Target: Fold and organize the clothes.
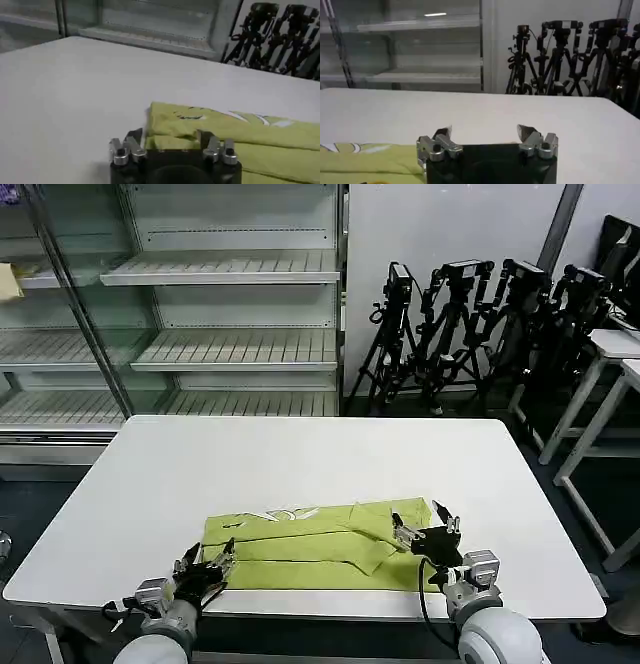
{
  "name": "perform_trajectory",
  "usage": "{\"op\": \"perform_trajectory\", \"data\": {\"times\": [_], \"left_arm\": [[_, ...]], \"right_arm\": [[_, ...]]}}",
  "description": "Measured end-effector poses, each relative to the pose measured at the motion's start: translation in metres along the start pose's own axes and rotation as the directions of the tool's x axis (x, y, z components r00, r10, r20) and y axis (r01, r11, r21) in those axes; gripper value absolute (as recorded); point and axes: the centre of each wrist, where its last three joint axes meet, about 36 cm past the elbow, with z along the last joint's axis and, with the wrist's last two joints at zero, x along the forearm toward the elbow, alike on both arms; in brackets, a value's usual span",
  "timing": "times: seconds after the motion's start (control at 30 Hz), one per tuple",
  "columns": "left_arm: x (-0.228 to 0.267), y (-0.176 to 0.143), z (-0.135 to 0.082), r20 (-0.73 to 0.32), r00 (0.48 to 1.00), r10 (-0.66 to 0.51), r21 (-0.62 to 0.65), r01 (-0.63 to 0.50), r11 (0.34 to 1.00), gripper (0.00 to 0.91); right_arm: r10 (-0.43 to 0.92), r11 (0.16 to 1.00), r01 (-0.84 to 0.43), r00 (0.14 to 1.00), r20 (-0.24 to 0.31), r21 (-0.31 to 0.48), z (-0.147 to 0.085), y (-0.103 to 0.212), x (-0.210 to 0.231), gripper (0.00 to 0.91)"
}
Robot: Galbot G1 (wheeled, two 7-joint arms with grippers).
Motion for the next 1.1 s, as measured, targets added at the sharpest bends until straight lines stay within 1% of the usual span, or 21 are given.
{"op": "perform_trajectory", "data": {"times": [0.27,0.63,0.9,1.1], "left_arm": [[-0.003,-0.012,0.007,0.001,1.000,0.012,0.026,-0.012,1.000,0.010],[-0.014,-0.005,0.006,0.019,1.000,-0.025,0.002,0.025,1.000,0.010],[-0.015,0.012,0.000,0.043,0.996,-0.082,-0.036,0.083,0.996,0.010],[-0.013,0.043,-0.015,0.066,0.988,-0.138,-0.103,0.144,0.984,0.010]], "right_arm": [[0.002,1.000,-0.002,1.000,-0.003,0.006,0.002,0.001,0.002,0.907],[0.002,1.000,-0.002,1.000,-0.003,0.015,0.003,0.002,0.003,0.907],[-0.006,1.000,0.006,1.000,-0.002,0.019,0.004,0.005,0.000,0.907],[-0.010,1.000,0.009,1.000,0.005,0.023,0.003,0.006,-0.003,0.907]]}}
